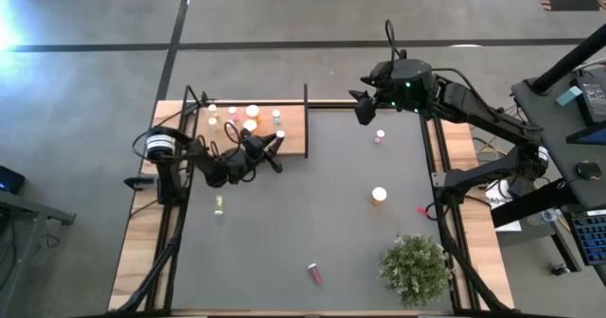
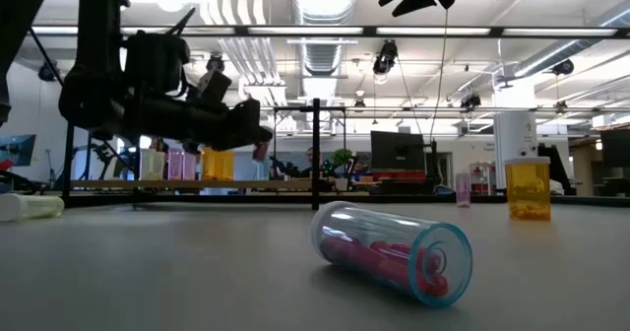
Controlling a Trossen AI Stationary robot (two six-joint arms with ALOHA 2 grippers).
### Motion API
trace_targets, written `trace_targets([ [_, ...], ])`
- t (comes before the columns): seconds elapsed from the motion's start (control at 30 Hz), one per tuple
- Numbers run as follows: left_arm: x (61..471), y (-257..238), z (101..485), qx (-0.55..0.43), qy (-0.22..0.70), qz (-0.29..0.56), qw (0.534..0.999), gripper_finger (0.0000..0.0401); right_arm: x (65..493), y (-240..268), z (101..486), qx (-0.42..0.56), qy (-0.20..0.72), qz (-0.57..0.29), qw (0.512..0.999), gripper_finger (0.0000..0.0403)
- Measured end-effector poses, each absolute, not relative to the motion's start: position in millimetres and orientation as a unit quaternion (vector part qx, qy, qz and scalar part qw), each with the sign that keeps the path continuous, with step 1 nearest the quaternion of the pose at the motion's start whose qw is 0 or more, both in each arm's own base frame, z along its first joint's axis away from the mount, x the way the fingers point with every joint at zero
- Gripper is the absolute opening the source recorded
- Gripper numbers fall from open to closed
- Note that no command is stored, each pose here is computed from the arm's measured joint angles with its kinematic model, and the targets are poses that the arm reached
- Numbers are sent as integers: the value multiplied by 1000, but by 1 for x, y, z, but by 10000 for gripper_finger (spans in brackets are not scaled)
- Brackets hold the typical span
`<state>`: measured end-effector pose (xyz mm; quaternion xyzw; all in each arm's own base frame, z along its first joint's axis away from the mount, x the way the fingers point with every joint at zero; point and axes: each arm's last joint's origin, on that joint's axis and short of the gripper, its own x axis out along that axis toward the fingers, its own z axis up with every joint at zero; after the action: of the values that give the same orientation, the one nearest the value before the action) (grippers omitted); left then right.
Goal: Pick and place medicine bottles onto shelf by color
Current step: Put the top blue pill bottle on the shelf aligned with the other blue pill bottles
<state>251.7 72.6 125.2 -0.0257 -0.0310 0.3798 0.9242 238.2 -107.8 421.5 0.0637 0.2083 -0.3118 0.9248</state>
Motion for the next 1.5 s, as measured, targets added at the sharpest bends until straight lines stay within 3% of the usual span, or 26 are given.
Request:
trace_targets([
  [1.5, 258, 77, 108, -19, -2, 419, 908, 80, 238, -108, 421, 64, 208, -312, 925, 233],
])
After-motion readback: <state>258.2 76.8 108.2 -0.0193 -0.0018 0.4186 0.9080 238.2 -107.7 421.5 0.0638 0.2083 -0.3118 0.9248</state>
